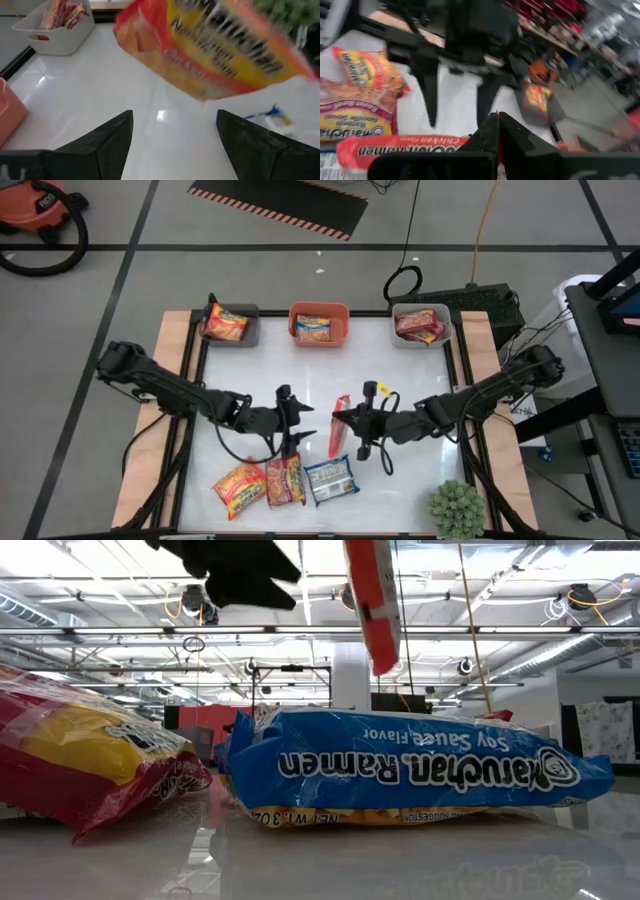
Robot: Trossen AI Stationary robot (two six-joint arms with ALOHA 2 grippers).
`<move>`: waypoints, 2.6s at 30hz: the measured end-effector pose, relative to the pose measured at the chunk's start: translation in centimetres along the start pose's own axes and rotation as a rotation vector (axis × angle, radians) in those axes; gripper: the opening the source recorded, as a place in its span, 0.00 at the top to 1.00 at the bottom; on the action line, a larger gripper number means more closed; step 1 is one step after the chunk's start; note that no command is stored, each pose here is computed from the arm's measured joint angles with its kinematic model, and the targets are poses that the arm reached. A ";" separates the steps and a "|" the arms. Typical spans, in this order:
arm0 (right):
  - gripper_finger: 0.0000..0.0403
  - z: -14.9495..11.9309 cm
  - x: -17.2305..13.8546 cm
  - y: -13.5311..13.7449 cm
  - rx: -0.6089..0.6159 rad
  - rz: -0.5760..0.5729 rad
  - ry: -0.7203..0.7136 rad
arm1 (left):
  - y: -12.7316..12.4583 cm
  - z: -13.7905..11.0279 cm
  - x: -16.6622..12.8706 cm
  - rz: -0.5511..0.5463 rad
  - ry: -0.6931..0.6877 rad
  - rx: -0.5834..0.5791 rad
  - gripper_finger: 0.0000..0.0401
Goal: Sort Maruchan noodles
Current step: Put the right orange noodle pack into the black bin
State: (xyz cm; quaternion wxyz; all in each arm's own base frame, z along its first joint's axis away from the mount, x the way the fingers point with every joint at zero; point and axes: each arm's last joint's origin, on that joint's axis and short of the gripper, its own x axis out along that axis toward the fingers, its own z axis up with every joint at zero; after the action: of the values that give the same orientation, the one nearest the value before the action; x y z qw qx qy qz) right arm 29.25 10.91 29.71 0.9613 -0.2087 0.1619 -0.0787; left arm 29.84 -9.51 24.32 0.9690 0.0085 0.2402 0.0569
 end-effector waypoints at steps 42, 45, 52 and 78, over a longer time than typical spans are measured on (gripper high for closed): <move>1.00 1.6 -1.8 -7.5 -0.053 0.244 -0.283 | 8.3 -3.3 13.1 -0.781 -0.379 -0.121 0.27; 1.00 1.6 -1.8 -7.5 -0.053 0.245 -0.284 | 7.9 -3.3 13.0 -0.833 -0.443 -0.106 0.27; 1.00 1.7 -1.8 -7.5 -0.030 0.251 -0.289 | 7.0 -2.9 12.6 -0.875 -0.509 -0.098 0.27; 1.00 2.1 -2.3 -6.6 -0.015 0.341 -0.336 | 6.9 -2.4 12.0 -0.916 -0.581 -0.076 0.27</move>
State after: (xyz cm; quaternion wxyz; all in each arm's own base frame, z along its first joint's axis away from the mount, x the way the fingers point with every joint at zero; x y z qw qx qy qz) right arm 27.31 6.23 34.98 0.9725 -0.1956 0.0329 0.1218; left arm 38.59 -1.30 16.94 0.9209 -0.1167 -0.0606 -0.3671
